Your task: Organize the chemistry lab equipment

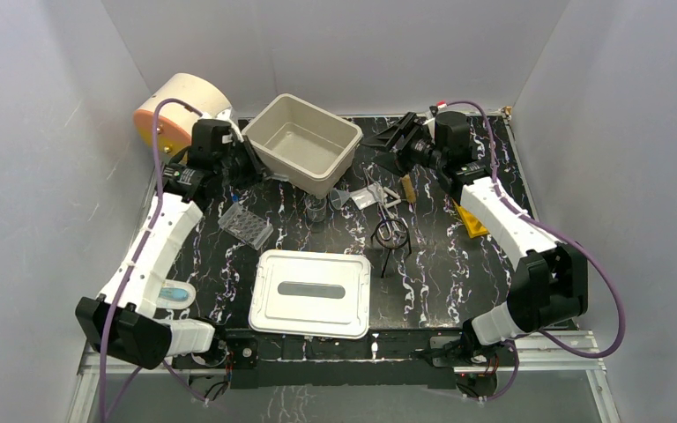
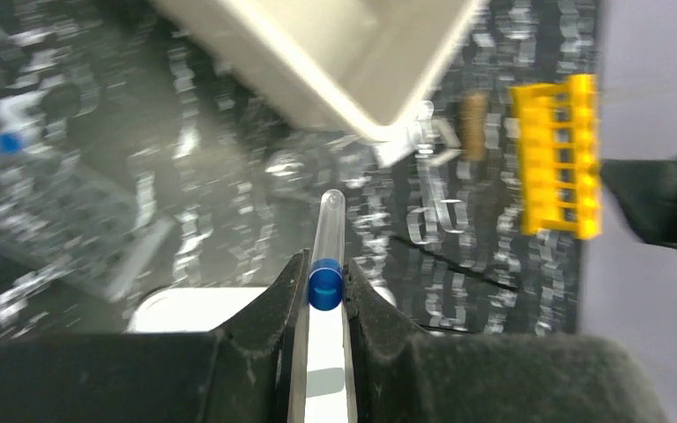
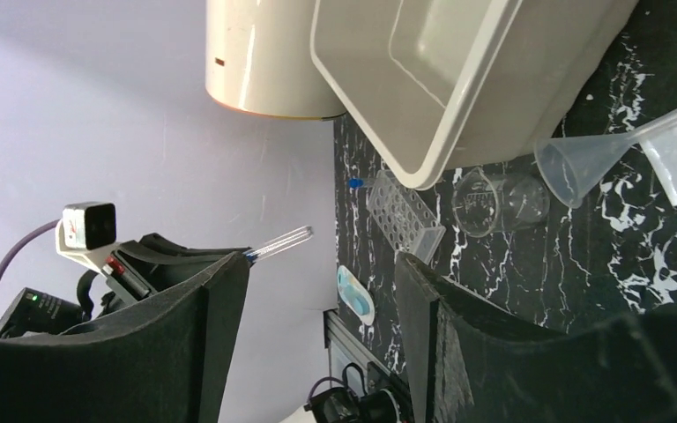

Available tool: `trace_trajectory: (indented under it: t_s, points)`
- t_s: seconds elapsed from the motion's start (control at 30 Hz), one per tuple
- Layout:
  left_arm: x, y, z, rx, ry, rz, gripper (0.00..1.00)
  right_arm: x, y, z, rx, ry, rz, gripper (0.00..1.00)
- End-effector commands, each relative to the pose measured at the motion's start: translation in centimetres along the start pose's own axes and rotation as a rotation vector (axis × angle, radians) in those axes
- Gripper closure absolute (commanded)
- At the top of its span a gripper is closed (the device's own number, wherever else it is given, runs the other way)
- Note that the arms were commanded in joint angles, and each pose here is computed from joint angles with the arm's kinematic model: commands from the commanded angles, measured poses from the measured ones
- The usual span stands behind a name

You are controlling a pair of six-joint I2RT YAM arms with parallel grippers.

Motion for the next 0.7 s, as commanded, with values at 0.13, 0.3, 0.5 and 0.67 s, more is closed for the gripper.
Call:
trace_trajectory:
  t_s: [0.13,0.3,0.5,0.67]
  points:
    - [2.3,10.9,-0.6,-0.062,-0.047,-0.524,1.00,1.1,1.1,-1.1,0.089,-0.040,0.024,0.33]
    - [1.3,14.0,-1.3,-0.041,-0.055,-0.618,1.00,1.2,0.9,-1.0,0.089,-0.039,0.040,0.34]
    - [-1.3,14.7,-1.0,-0.041,-0.029,-0.573,1.00,1.5,0.7,-1.0,0.094,-0.044,0.062,0.34]
    - [-2.8,14.2,-2.2,-0.066,-0.026,-0.597,1.00,1.3,0.5,-1.1,0.093,-0.042,0.070,0.35]
Point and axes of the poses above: each gripper's point midway between its finger pads, its own x axis back along the fingers, its own y axis along the line the jaws close on, z = x × y, the point moved 4 cm from there along x, back along the fingers, and after that the axes turned 11 degrees about x, right-handed, at the moved point
